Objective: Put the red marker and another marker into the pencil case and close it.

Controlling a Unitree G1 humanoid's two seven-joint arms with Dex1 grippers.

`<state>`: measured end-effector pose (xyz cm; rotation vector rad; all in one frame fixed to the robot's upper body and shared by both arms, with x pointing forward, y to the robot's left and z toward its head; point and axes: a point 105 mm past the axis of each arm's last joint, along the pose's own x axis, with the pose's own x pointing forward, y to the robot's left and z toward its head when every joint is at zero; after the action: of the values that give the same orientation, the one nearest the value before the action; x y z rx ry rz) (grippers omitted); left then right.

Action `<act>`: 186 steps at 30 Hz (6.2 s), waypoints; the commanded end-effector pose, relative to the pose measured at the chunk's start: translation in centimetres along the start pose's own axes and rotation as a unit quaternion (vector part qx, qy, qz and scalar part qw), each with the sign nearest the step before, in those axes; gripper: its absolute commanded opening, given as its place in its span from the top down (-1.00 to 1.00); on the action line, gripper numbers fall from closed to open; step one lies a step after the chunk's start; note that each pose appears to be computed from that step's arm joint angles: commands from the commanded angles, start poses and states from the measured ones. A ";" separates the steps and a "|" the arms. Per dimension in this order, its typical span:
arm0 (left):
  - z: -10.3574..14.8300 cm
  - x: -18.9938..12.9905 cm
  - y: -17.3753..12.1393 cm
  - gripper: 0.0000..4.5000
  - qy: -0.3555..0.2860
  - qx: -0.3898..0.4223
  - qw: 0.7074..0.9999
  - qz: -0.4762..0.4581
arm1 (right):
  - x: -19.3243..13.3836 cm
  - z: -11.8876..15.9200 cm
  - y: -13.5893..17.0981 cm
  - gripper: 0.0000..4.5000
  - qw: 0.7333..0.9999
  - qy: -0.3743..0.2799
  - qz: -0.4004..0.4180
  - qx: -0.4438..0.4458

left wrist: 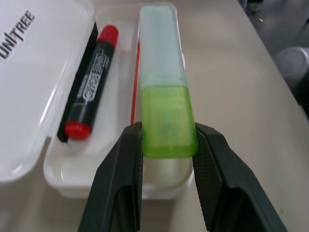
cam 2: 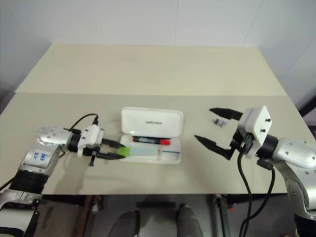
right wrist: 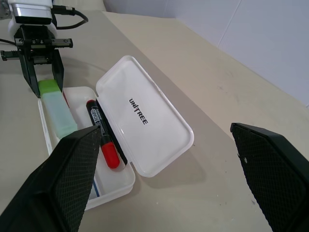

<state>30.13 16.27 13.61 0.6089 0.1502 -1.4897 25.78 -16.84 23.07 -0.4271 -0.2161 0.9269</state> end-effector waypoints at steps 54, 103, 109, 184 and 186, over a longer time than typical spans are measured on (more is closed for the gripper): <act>2.0 0.9 2.5 -0.99 -0.034 0.040 0.998 0.037 | 1.2 1.3 0.5 -1.00 0.999 -0.036 0.007 -0.013; 0.7 1.4 3.1 -0.99 0.018 0.086 0.991 0.102 | 2.0 2.0 -0.1 -1.00 0.998 -0.048 0.012 -0.026; 1.4 2.1 1.2 -0.99 -0.005 0.092 0.995 0.041 | 1.9 1.9 -0.1 -1.00 0.999 -0.046 0.013 -0.026; 8.0 -3.7 1.6 -1.00 -0.101 0.014 0.993 0.052 | 3.0 -7.8 -7.3 0.84 0.997 0.033 0.052 0.044; 6.9 -3.8 0.9 -1.00 -0.113 -0.011 0.992 0.057 | 2.7 -5.7 -5.4 0.84 0.997 0.019 0.070 0.038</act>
<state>29.16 16.00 20.50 0.4208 0.0090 -1.4387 34.54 -19.86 17.89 -0.3854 -0.0422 1.0376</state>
